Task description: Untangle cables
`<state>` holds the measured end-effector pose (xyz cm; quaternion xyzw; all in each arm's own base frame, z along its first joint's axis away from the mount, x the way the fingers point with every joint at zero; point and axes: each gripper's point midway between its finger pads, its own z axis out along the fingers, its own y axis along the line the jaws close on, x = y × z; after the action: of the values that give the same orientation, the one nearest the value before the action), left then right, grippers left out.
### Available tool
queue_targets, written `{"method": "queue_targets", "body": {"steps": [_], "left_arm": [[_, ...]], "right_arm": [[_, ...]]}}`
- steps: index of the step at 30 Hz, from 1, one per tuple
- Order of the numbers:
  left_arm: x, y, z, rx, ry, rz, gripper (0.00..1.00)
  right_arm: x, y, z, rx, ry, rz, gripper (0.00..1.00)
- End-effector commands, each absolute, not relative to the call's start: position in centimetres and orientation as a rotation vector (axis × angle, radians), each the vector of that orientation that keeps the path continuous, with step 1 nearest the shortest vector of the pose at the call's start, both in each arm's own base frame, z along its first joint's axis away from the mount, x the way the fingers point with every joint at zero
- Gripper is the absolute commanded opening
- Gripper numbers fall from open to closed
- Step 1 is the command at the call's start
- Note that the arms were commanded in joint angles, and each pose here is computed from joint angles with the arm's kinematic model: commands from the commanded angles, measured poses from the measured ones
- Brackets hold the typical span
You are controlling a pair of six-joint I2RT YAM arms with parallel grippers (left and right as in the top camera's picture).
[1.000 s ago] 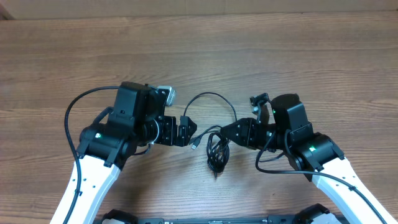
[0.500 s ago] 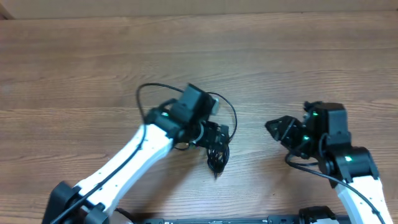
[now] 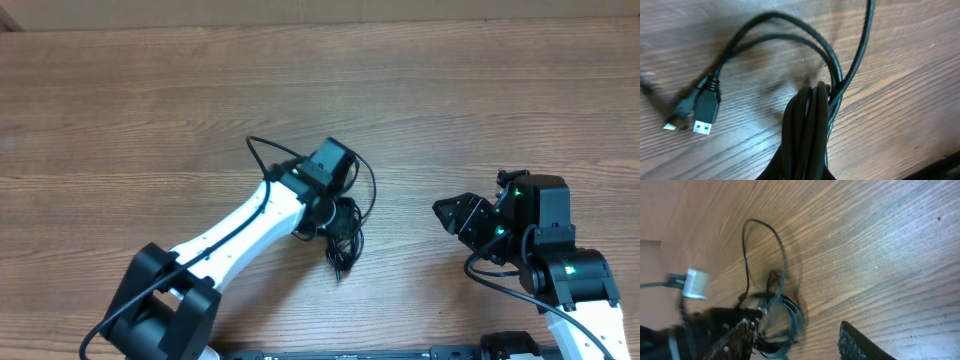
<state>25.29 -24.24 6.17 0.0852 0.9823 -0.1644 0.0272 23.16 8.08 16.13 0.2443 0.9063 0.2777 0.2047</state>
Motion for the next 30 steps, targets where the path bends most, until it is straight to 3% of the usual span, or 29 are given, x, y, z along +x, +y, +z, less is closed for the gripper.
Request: {"method": "queue_targets", "body": {"steps": [1, 5, 8, 10, 23, 28, 30], "left_arm": [[28.3, -24.5, 12.6, 0.318, 2.865, -0.597, 0.04], [28.5, -25.2, 16.9, 0.585, 2.697, -0.725, 0.04], [27.2, -25.5, 19.6, 0.871, 2.52, -0.845, 0.04], [25.6, -24.8, 21.1, 1.12, 2.357, -0.902, 0.04], [26.8, -23.0, 23.7, 1.014, 2.255, -1.128, 0.05], [26.9, -23.0, 23.7, 0.981, 2.276, -1.138, 0.21], [26.9, -23.0, 23.7, 0.981, 2.276, -1.138, 0.2]], "right_arm": [[22.9, 7.9, 16.2, 0.678, 2.533, 0.763, 0.53], [22.4, 9.1, 16.5, 0.615, 2.555, 0.851, 0.53], [22.0, 11.2, 17.8, 0.395, 2.542, 0.996, 0.53], [21.2, 13.2, 19.3, 0.158, 2.497, 1.141, 0.58], [20.0, 15.2, 21.3, -0.05, 2.414, 1.324, 0.59], [20.1, 15.2, 21.4, -0.054, 2.408, 1.322, 0.58], [20.1, 15.2, 21.4, -0.054, 2.408, 1.321, 0.59]]}}
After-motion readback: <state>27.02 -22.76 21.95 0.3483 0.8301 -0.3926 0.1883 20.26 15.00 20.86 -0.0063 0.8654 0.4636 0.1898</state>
